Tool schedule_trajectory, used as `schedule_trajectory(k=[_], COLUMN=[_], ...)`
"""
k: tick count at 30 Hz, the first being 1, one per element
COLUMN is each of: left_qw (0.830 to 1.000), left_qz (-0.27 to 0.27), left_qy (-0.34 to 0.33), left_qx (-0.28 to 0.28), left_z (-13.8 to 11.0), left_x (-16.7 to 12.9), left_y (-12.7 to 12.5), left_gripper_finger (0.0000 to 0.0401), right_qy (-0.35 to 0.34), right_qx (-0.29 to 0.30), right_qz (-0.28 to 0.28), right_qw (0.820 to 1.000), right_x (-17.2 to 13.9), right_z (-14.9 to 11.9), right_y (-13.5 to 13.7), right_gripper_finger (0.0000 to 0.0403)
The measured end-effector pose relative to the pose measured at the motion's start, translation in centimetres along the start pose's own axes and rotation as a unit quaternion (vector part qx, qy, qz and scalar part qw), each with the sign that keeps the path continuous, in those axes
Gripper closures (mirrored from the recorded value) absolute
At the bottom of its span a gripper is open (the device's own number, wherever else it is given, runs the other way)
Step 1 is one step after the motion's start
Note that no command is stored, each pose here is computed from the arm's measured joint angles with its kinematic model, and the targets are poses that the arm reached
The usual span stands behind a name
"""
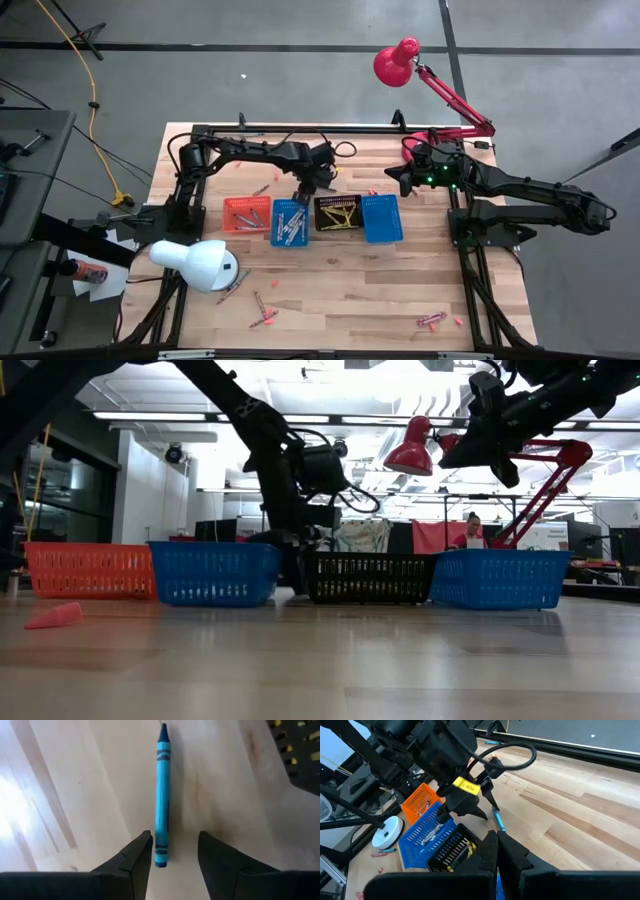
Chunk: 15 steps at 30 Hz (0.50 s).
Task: Sort crayons
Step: Put the blue crayon into the orange bin
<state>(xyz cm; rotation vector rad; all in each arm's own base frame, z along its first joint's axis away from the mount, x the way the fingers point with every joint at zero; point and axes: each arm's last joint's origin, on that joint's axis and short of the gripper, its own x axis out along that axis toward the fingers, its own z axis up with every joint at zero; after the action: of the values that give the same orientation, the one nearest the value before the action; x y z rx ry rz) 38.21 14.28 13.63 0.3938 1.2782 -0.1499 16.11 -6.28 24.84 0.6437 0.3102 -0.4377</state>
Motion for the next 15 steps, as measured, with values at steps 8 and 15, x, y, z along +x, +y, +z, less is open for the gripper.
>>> schedule_trajectory(k=[8,15], left_qw=[0.998,0.998], left_qz=[-0.023,-0.037], left_qy=[-0.029,-0.038], left_qx=[-0.042,-0.045], left_z=[-1.0,-1.2], left_x=[0.2,0.3], left_y=[1.3,1.5], left_gripper_finger=[0.0259,0.0259], right_qy=[0.001,0.001], right_qx=[0.005,0.005], right_qz=[0.001,0.001], right_qw=[1.000,1.000], right_x=[0.0,0.0], right_z=[0.0,0.0], right_y=[0.0,0.0], right_gripper_finger=[0.0402,0.0402])
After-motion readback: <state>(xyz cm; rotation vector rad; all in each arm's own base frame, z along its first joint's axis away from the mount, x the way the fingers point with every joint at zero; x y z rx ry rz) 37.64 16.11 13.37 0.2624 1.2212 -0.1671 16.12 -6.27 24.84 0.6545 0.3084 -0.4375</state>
